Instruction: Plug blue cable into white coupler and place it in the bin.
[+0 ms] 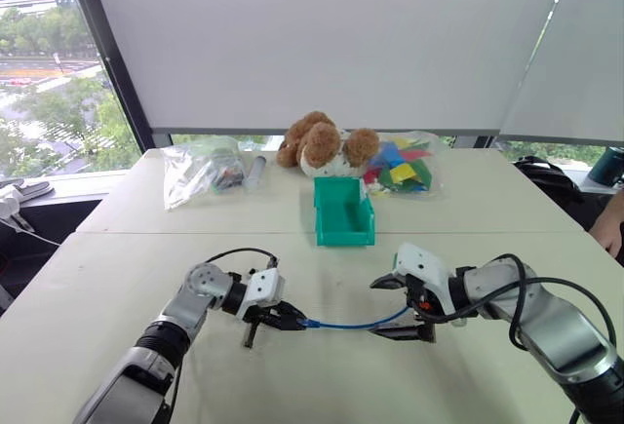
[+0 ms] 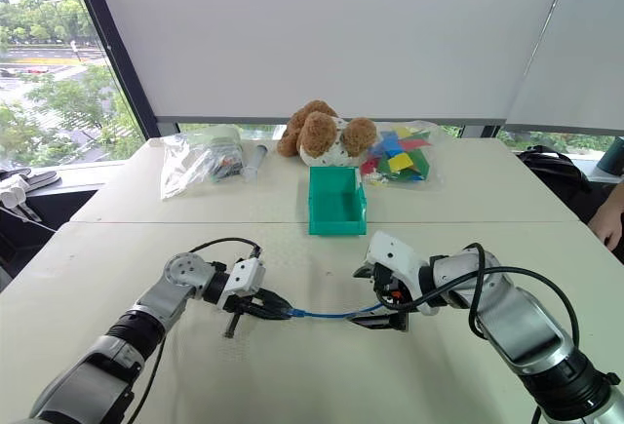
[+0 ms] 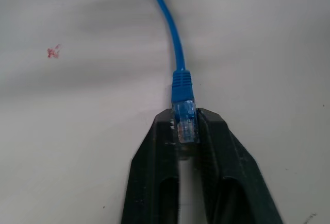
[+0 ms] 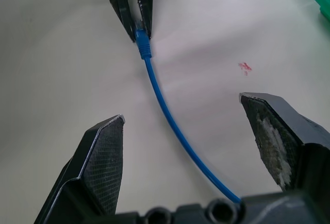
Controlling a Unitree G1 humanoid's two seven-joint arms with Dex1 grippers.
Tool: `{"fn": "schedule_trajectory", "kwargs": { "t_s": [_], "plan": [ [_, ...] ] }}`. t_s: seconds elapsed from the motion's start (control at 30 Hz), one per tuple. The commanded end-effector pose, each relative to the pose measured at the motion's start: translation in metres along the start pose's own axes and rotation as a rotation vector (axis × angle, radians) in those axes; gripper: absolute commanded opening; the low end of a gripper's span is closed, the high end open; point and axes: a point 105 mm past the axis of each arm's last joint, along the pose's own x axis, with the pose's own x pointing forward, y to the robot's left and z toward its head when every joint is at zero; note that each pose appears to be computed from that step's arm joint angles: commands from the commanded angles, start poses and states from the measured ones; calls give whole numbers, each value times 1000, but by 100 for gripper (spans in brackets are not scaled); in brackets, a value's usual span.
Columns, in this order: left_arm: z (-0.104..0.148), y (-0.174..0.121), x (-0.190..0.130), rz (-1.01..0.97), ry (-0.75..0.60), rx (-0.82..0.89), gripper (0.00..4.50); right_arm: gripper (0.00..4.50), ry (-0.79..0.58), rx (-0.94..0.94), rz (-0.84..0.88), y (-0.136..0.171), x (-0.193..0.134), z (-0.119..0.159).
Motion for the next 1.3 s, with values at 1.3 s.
{"fn": "schedule_trajectory", "kwargs": {
  "t_s": [1.3],
  "plan": [
    [91, 37, -26, 416, -259, 57, 0, 338, -766, 1245, -96, -20, 40, 67]
  ]
}}
